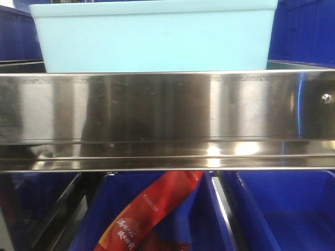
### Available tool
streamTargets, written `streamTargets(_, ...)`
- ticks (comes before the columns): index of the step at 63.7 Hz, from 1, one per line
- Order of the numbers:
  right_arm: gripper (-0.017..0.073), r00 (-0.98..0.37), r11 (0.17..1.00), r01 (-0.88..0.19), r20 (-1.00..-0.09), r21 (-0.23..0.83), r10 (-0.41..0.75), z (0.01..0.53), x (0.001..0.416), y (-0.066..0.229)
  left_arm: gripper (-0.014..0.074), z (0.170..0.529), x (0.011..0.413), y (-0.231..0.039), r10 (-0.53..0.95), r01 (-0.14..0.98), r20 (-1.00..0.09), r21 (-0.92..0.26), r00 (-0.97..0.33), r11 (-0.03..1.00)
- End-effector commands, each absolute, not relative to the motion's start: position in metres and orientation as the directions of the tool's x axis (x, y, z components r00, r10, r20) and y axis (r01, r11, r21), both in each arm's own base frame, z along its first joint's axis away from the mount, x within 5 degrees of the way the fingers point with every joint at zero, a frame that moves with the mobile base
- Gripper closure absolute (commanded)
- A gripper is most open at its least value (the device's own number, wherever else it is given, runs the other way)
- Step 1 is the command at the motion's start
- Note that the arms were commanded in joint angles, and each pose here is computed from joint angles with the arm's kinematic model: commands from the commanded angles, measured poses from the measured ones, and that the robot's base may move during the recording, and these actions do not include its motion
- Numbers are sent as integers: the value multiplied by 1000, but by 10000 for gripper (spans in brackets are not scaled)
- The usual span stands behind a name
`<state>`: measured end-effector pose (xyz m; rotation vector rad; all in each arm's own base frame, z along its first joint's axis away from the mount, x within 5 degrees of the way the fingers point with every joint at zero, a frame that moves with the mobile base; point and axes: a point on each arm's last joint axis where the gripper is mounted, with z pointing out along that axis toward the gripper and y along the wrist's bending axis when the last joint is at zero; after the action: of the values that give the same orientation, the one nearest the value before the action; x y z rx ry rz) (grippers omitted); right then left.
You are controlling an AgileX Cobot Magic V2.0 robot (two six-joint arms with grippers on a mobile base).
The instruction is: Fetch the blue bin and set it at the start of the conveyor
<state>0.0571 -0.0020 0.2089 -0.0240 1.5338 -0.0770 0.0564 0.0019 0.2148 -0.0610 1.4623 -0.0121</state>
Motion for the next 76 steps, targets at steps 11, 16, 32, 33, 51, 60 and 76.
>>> streamTargets(11, 726, 62, 997, 39, -996, -65, -68, 211, 56, -2, 704, 217, 56, 1, -43, -22, -991, -46, 130, 999)
streamTargets(16, 726, 62, 997, 39, -996, -65, -68, 211, 56, -2, 704, 217, 56, 1, -43, -22, -991, -46, 130, 999)
streamTargets(32, 726, 62, 997, 39, -996, -65, -68, 211, 56, -2, 704, 217, 56, 1, -43, -22, -991, -46, 130, 999)
streamTargets(33, 726, 62, 997, 39, -996, -65, -68, 211, 56, -2, 704, 217, 56, 1, -43, -22, -991, -46, 130, 999)
streamTargets(51, 726, 62, 997, 39, -996, -65, -68, 211, 56, -2, 704, 217, 56, 1, -43, -22, -991, -46, 130, 999)
streamTargets(60, 726, 62, 997, 39, -996, -65, -68, 211, 56, -2, 704, 217, 56, 1, -43, -22, -991, -46, 130, 999)
streamTargets(76, 726, 62, 997, 39, -996, -65, -68, 211, 56, -2, 704, 217, 56, 1, -43, -22, -991, -46, 130, 999)
